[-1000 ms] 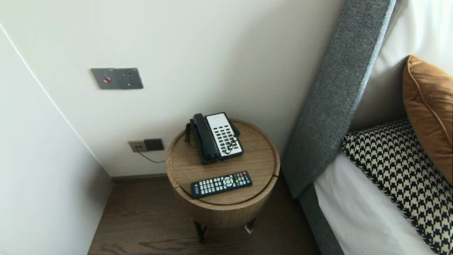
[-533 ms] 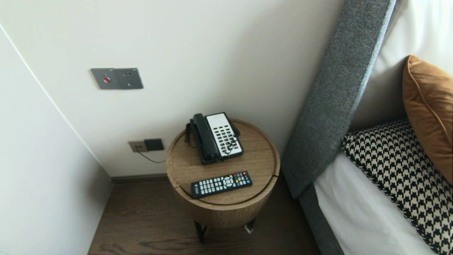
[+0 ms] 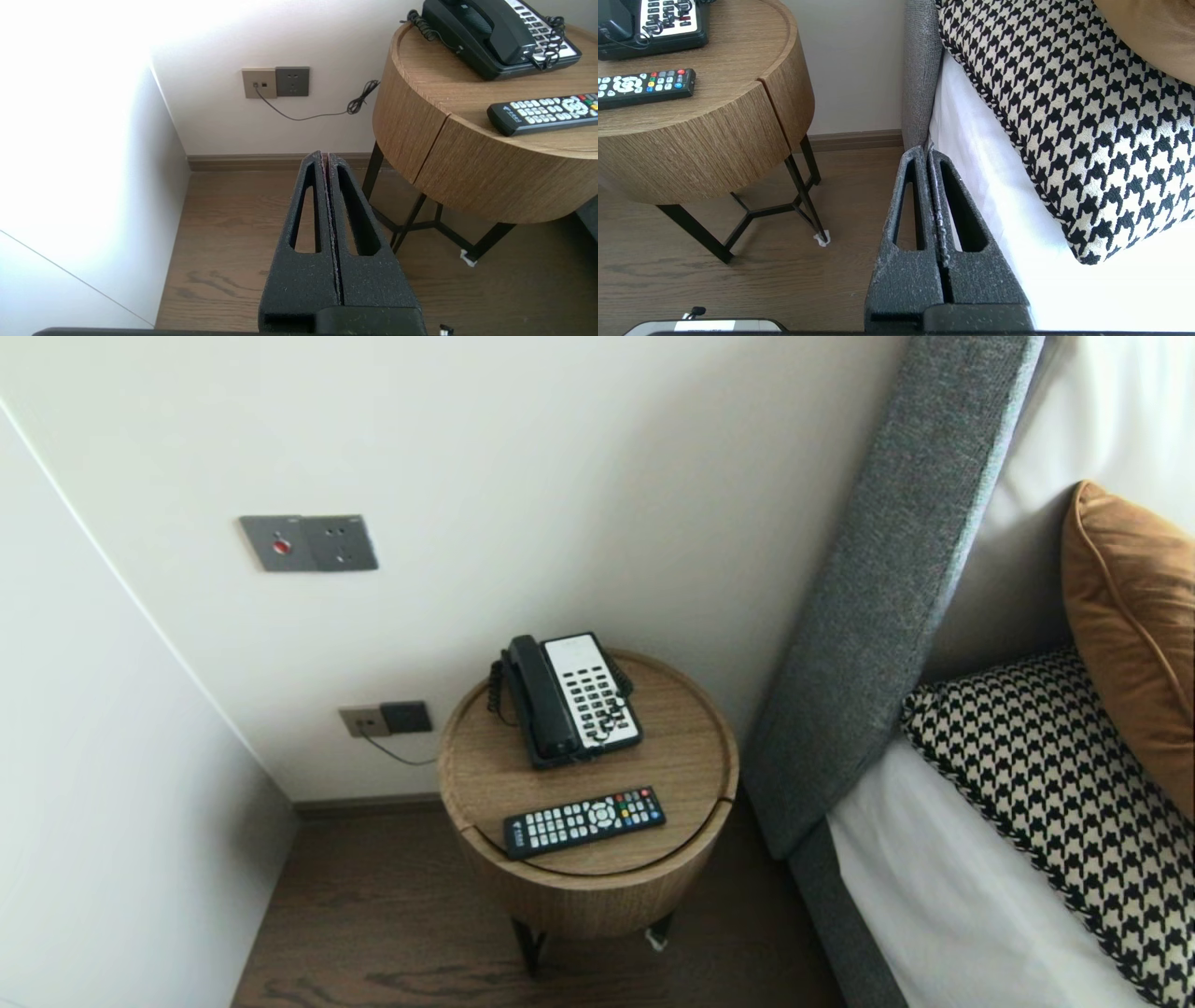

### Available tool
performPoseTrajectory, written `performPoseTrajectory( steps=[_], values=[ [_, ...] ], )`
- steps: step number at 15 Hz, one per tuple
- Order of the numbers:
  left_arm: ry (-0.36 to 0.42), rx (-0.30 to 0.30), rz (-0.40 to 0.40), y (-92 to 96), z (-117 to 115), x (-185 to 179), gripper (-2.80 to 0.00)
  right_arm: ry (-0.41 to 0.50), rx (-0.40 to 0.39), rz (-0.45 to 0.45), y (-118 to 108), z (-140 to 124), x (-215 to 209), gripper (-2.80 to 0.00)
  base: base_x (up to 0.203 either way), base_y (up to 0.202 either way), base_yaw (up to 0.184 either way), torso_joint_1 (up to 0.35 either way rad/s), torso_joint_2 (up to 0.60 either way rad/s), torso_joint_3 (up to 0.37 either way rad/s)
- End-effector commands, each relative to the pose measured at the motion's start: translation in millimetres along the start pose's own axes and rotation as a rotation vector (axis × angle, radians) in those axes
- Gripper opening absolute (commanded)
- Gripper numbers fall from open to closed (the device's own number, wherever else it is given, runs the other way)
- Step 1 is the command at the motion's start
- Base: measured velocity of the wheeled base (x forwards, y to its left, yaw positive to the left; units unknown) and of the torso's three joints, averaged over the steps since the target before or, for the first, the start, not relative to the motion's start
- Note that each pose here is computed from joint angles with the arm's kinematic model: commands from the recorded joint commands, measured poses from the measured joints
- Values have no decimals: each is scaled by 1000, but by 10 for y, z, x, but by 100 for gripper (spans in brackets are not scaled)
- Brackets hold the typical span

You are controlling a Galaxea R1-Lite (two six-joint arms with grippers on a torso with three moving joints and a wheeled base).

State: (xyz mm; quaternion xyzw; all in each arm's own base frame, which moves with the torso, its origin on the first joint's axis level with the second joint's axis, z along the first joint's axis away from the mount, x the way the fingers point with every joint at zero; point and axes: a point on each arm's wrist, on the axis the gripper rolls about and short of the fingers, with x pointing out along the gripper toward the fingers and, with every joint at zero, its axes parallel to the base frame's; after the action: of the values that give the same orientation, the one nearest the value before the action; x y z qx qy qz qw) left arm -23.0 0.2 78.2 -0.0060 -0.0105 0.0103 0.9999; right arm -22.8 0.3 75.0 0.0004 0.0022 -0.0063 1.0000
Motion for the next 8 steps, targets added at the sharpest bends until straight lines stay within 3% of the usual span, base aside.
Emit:
performPoseTrajectory(
  steps=[1, 8],
  values=[
    [-2, 0, 1, 0, 0, -1, -280, 2, 1, 0, 0, 0, 1, -280, 0, 0, 0, 0, 0, 0],
    [-2, 0, 1, 0, 0, -1, -280, 2, 1, 0, 0, 0, 1, -280, 0, 0, 0, 0, 0, 0]
  ],
)
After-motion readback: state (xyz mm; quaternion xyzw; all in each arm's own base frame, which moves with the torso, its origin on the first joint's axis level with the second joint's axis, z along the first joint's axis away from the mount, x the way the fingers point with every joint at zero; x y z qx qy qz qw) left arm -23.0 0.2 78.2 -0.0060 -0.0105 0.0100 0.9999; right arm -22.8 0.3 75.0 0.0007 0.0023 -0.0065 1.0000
